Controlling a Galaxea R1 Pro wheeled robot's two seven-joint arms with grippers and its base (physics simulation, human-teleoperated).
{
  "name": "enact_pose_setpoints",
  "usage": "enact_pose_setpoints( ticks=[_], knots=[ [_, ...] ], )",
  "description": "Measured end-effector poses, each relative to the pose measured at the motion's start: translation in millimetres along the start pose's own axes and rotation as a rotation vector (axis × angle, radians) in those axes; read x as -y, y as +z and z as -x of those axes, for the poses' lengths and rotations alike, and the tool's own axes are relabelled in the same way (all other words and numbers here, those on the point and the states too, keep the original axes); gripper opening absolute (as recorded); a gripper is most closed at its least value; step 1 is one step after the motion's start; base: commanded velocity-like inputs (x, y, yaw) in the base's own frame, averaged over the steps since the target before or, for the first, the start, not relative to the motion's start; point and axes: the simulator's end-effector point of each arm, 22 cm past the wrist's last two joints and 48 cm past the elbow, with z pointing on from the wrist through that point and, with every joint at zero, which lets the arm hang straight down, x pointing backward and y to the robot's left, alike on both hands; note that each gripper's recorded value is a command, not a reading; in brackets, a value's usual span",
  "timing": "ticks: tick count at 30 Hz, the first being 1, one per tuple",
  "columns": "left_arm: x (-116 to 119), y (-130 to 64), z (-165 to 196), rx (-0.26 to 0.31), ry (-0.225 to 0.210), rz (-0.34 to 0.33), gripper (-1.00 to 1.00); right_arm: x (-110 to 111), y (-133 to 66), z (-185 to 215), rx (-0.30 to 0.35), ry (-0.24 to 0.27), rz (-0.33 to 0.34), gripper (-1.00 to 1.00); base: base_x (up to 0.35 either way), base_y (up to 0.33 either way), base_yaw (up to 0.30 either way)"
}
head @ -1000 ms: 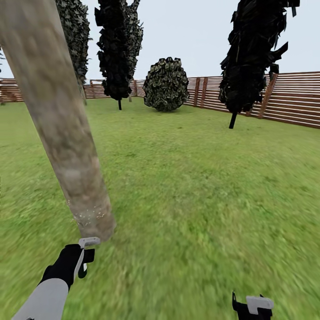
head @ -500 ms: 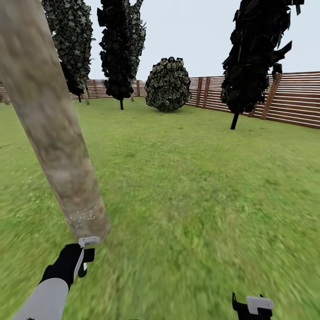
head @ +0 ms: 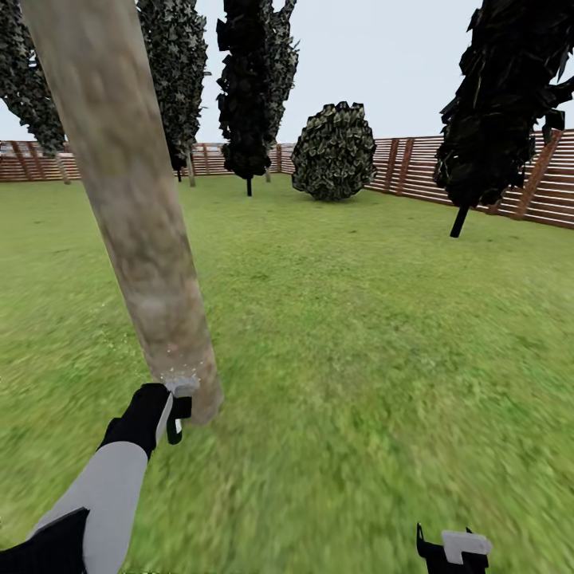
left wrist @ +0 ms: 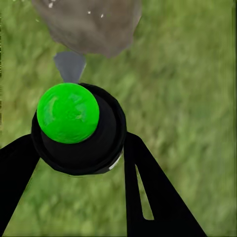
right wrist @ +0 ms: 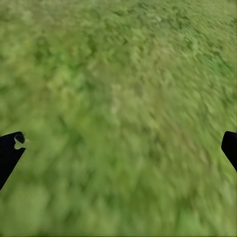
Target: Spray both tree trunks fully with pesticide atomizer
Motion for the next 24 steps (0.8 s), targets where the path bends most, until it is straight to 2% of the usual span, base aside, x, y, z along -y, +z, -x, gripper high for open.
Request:
enact_pose_setpoints(
  ticks=[2,3,4,6,7,9,11,13,14,16,18,21,22,23,24],
  knots=[
    [-6,-3.2,10,0.005,0.009,0.002,-1.0,0,0.0,0,0.0,0.0,0.0,1.0,0.0,0.0,0.012],
    [-22,-3.7,12,0.007,0.003,0.005,-1.0,0,0.0,0,0.0,0.0,0.0,1.0,0.0,0.0,0.003],
    [-48,-4.1,14,0.01,-0.002,0.012,-1.0,0,0.1,0,0.0,0.0,0.001,1.0,0.0,0.0,0.002],
    [-67,-4.6,14,0.01,-0.004,0.004,-1.0,0,0.0,0,0.0,0.0,0.0,1.0,-0.027,0.0,0.0],
    [-68,-4.7,14,0.009,-0.002,-0.004,-1.0,0,0.1,0,0.0,0.0,0.0,1.0,-0.19,0.0,0.0],
    [-59,-5.8,18,0.015,0.019,-0.018,-1.0,0,0.1,0,0.0,0.0,0.0,1.0,-0.279,0.0,0.0],
    [-35,-6.9,22,0.019,0.047,-0.046,-1.0,0,0.1,0,0.0,0.0,0.0,1.0,-0.174,0.0,0.0],
    [8,-12.0,32,0.035,0.067,-0.101,-1.0,0,0.0,0,0.0,0.0,0.0,1.0,-0.036,0.0,0.0],
    [19,-17.7,45,0.054,0.076,-0.109,-1.0,0,0.0,0,0.0,0.0,0.0,1.0,-0.013,0.0,0.0],
    [22,-26.3,63,0.063,0.081,-0.107,-1.0,0,0.0,0,0.0,0.0,0.0,1.0,-0.006,0.0,0.0],
    [5,-29.0,64,0.031,0.072,-0.079,-1.0,0,0.0,0,0.0,0.0,0.0,1.0,-0.002,0.0,0.0],
    [-83,-29.5,61,0.008,0.04,0.033,-1.0,0,0.1,0,0.0,-0.001,0.001,1.0,0.0,0.0,0.0],
    [-93,-30.1,60,0.007,0.03,0.041,-1.0,0,0.0,0,-0.001,-0.001,0.0,1.0,0.0,0.0,0.0],
    [-89,-30.3,60,0.005,0.025,0.031,-1.0,0,0.0,0,-0.001,-0.001,0.0,1.0,0.0,0.0,0.0],
    [-74,-30.3,62,0.005,0.033,0.01,-1.0,0,0.0,0,-0.001,-0.001,0.0,1.0,0.0,0.0,0.0]
  ],
)
